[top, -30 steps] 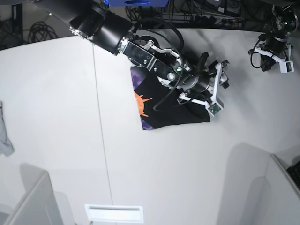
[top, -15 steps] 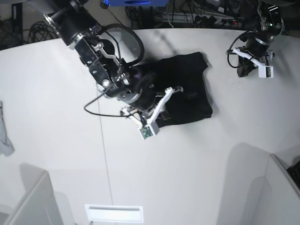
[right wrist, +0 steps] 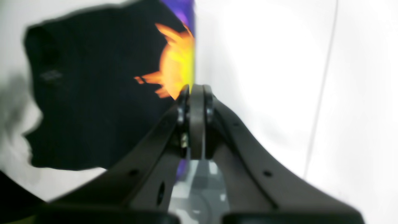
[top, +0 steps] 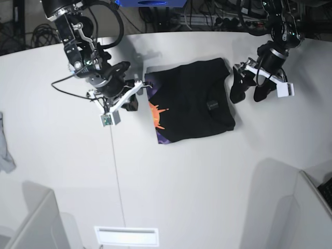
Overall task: Fold the T-shirt properly
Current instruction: 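Grasp the bundle edge with the left gripper and drag it across the table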
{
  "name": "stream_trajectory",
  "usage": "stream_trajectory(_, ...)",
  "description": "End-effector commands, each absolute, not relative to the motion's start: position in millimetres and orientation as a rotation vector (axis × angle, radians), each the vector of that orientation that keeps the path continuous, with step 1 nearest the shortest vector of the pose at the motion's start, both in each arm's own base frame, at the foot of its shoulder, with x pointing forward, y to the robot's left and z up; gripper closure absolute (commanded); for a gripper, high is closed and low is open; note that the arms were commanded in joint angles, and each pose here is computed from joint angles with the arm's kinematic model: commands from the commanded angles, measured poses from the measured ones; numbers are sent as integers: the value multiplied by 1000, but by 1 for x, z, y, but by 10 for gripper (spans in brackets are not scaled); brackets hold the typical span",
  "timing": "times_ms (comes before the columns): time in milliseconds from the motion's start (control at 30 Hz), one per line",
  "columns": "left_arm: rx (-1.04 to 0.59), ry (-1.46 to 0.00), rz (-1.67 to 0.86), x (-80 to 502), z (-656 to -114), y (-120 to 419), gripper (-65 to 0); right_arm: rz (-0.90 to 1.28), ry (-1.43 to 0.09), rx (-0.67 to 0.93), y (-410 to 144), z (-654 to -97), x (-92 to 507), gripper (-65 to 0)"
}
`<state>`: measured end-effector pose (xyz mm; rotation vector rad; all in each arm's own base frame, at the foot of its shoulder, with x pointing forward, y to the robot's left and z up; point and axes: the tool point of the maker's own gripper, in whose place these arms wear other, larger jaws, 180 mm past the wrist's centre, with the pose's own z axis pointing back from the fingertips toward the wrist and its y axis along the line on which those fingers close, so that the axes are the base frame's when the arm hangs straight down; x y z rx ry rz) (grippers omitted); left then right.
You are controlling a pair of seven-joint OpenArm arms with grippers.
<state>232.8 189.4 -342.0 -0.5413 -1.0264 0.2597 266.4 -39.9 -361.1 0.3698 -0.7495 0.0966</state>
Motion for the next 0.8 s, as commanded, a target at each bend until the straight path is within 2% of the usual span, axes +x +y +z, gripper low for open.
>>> stream_trajectory(0, -573, -1071, 273, 240, -331, 191, -627, 99, -794, 379, -39, -350, 272, 0)
stream_trajectory(67, -595, -1031, 255, 243, -338, 182, -650, 97, -786, 380, -39, -353, 270, 0)
stream_trajectory(300, -629, -934, 201, 264, -367, 148, -637, 94, -770, 378, -40, -356, 265, 0)
stream_trajectory(533, -601, -838, 167, 261, -402, 132, -632, 46, -784, 333, -64, -357, 270, 0)
stream_trajectory(600, -601, -825, 177, 261, -407, 132, -594, 20, -789, 318, -73, -357, 272, 0)
stream_trajectory(667, -604, -807, 190, 259, -413, 131, -522, 3, -791, 306, -80, -358, 273, 0)
stream_trajectory(767, -604, -792, 199, 256, -419, 132, -360, -19, -792, 291, -89, -359, 272, 0)
